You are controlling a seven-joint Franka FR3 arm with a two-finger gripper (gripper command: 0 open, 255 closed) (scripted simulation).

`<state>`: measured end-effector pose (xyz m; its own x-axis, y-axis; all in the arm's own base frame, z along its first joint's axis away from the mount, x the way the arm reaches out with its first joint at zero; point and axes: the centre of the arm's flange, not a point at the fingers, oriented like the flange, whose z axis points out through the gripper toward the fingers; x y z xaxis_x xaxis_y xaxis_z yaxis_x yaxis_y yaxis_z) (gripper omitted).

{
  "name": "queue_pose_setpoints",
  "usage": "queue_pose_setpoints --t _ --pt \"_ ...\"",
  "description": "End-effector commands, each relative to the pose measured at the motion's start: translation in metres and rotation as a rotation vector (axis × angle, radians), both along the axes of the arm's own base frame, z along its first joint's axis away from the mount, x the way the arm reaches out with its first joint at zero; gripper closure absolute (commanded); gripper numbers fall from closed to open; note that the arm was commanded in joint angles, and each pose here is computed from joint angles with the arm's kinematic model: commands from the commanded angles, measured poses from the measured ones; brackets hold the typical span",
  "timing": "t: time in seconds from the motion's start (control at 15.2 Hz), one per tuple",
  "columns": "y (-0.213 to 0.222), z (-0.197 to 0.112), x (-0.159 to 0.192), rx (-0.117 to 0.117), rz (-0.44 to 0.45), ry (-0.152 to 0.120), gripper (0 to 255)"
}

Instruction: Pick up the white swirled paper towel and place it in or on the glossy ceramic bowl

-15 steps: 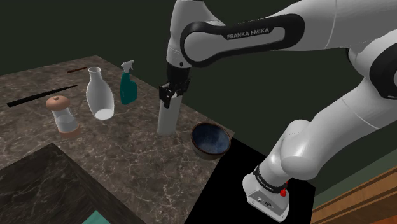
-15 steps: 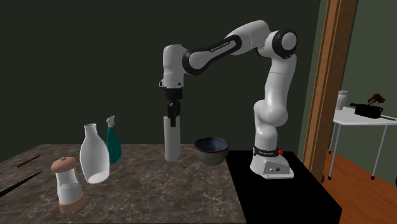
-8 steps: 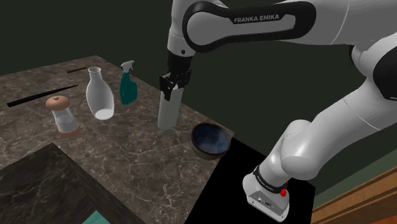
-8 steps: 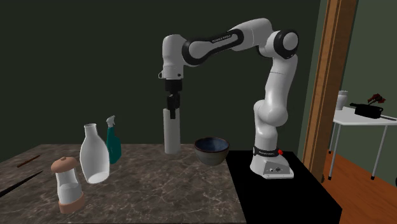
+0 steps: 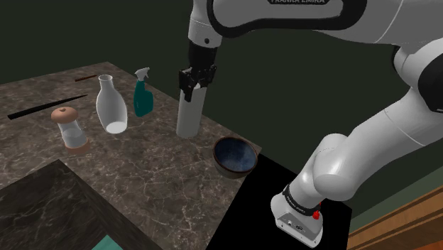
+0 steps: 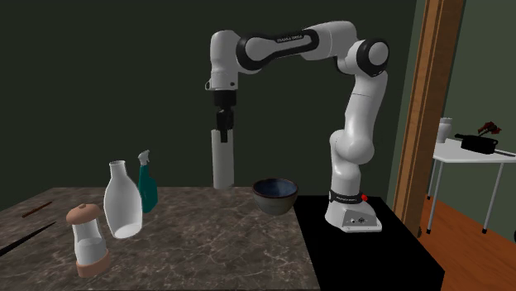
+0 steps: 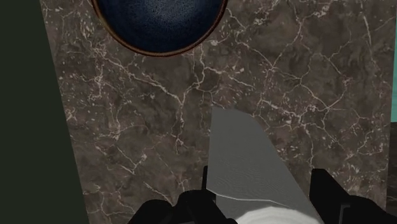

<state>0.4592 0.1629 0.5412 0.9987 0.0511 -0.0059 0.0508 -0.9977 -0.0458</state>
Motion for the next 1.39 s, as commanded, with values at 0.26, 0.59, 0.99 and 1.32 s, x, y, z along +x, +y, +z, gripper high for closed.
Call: queue_pose_setpoints --t 0.26,0.59,0.99,1.32 --pt "0.000 0.032 0.000 0.000 0.000 0.000 255" --pt "-0.024 0.052 -0.044 0.000 0.000 0.000 255" --pt "-0.059 0.078 -0.110 0.000 0.000 0.000 255" --pt "-0.089 0.100 -0.164 0.000 0.000 0.000 255"
